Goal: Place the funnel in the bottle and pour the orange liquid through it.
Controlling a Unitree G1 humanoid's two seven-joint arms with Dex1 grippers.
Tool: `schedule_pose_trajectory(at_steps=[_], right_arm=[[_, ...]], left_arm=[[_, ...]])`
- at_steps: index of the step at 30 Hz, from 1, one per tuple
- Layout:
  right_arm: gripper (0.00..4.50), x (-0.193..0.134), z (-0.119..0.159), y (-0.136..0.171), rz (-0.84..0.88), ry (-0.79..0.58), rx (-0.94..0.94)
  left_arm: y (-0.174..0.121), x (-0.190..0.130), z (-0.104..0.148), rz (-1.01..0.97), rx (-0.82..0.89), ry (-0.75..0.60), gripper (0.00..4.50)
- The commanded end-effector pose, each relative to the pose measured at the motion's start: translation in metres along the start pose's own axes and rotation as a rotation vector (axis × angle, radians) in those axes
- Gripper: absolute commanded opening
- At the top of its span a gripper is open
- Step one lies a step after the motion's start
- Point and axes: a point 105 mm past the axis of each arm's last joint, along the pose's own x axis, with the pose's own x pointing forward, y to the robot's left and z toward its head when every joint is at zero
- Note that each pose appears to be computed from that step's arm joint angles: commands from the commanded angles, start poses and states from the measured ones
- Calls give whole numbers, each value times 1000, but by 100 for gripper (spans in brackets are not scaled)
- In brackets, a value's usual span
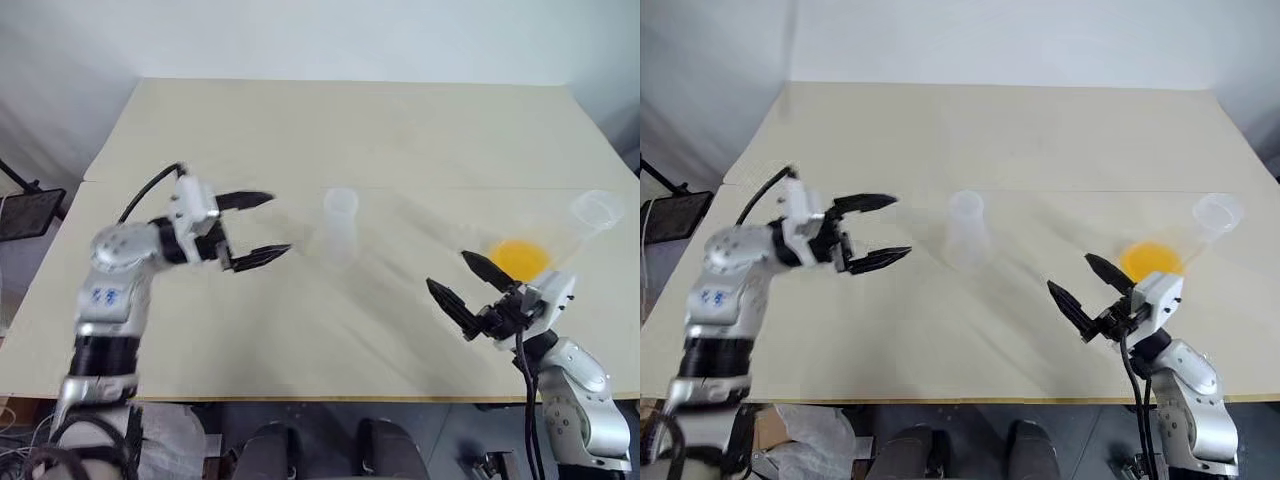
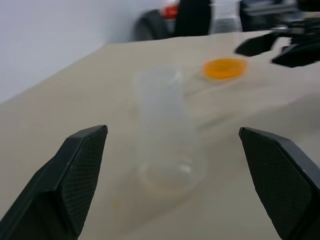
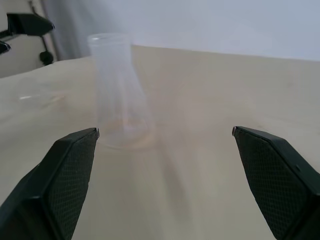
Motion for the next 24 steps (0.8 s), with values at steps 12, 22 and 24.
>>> schedule_pose_trajectory(at_steps=[12, 22, 24], right_arm=[[450, 59, 12, 28, 404, -19, -24], [450, 71, 11, 40, 528, -11, -26], [450, 70, 9, 40, 526, -5, -22]], left_arm=[[-15, -156, -14, 861, -35, 13, 447], [-55, -188, -43, 977, -134, 110, 447], [-47, -184, -46, 972, -122, 123, 447]])
